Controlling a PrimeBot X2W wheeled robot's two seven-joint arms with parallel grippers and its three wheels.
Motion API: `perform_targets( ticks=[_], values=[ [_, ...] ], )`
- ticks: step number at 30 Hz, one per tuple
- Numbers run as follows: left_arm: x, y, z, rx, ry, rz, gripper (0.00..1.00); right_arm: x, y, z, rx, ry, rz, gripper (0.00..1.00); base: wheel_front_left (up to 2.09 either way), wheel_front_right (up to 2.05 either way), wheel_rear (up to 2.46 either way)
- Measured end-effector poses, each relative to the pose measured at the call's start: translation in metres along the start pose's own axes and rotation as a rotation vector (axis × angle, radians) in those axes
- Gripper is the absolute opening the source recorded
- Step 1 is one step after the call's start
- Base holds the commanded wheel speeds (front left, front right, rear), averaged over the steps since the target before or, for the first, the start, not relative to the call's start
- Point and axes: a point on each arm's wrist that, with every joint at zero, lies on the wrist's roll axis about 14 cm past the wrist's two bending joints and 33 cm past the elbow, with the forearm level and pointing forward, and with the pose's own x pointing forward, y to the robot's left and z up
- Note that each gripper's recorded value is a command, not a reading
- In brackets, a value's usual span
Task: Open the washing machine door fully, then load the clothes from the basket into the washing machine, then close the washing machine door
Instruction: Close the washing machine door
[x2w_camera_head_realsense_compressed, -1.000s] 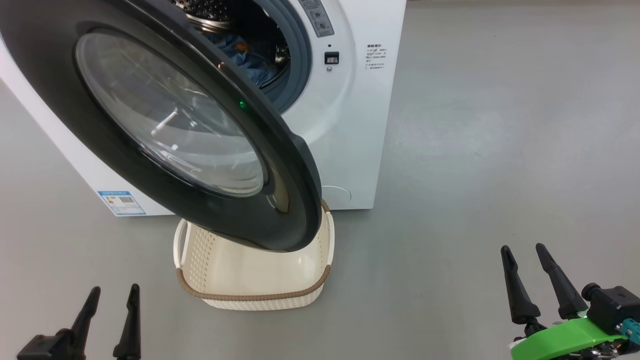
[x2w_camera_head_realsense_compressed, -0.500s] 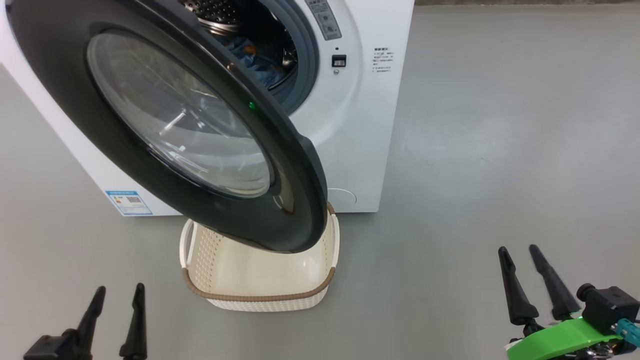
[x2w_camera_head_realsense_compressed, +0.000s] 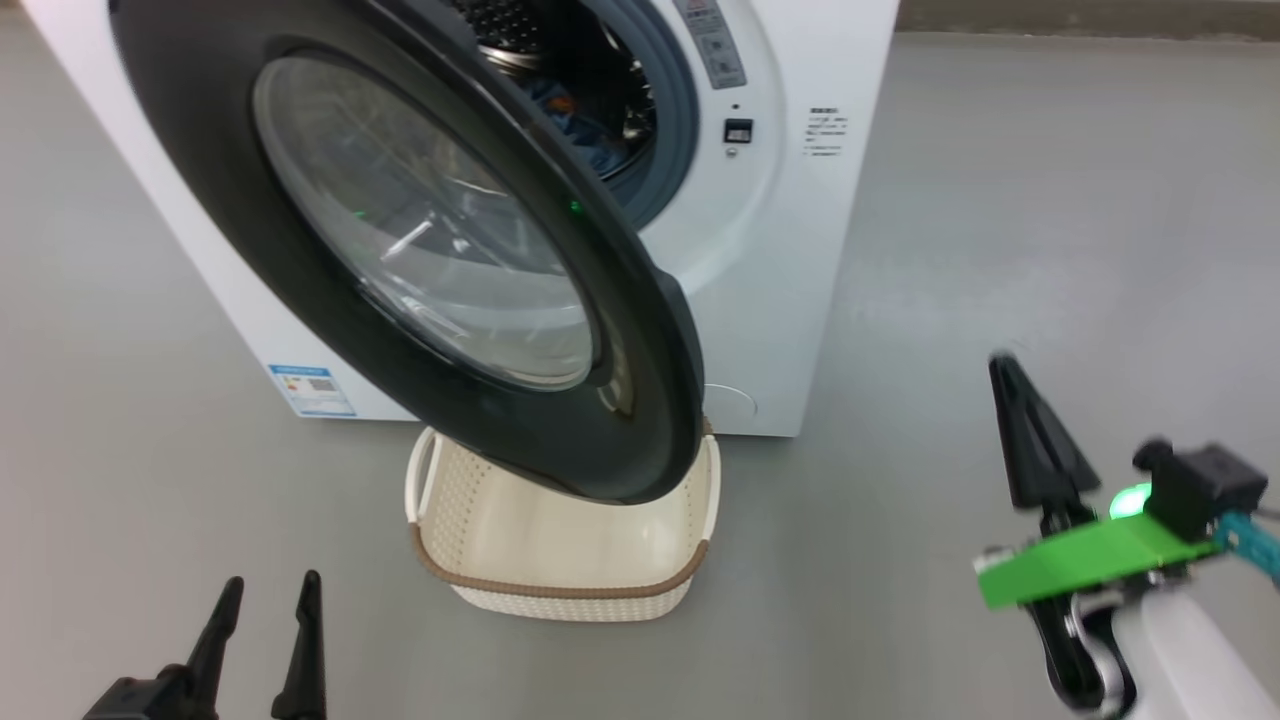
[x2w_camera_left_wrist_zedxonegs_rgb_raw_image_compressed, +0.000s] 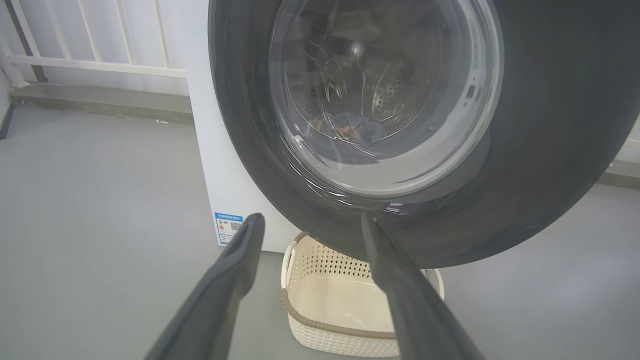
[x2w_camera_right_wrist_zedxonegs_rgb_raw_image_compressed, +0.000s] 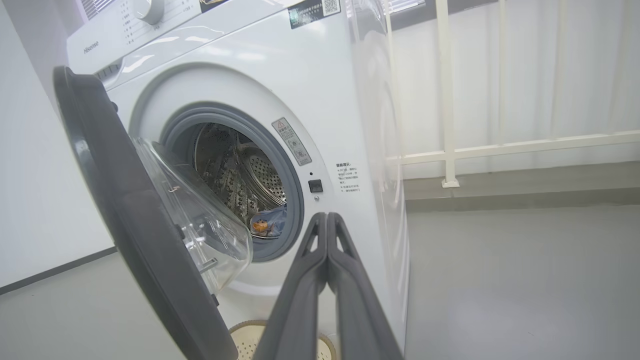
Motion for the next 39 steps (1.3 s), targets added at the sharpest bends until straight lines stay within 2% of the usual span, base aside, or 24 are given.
perform_targets(
  ticks=[8, 13, 16, 21, 29, 33, 39],
  values=[
    [-0.012, 0.006, 0.006, -0.002, -0.024, 0.028, 1.00, 0.051, 0.079, 0.071, 0.000, -0.216, 0.249, 0.00, 0.00, 0.00, 0.00],
    [-0.019, 0.007, 0.011, -0.010, -0.045, 0.041, 1.00, 0.053, 0.140, 0.110, 0.021, -0.339, 0.430, 0.00, 0.00, 0.00, 0.00],
    [-0.023, 0.012, 0.014, -0.010, -0.055, 0.059, 1.00, 0.049, 0.167, 0.114, 0.034, -0.354, 0.513, 0.00, 0.00, 0.00, 0.00],
    [-0.029, 0.020, 0.014, -0.011, -0.057, 0.086, 1.00, 0.042, 0.200, 0.076, 0.050, -0.243, 0.618, 0.00, 0.00, 0.00, 0.00],
    [-0.031, 0.026, 0.008, -0.016, -0.036, 0.116, 1.00, 0.023, 0.202, -0.030, 0.079, 0.087, 0.639, 0.00, 0.00, 0.00, 0.00],
    [-0.030, 0.027, 0.003, -0.023, -0.022, 0.124, 1.00, 0.023, 0.191, -0.053, 0.100, 0.156, 0.600, 0.00, 0.00, 0.00, 0.00],
    [-0.024, 0.023, -0.002, -0.037, -0.007, 0.123, 1.00, 0.033, 0.175, -0.065, 0.116, 0.181, 0.544, 0.00, 0.00, 0.00, 0.00]
  ],
)
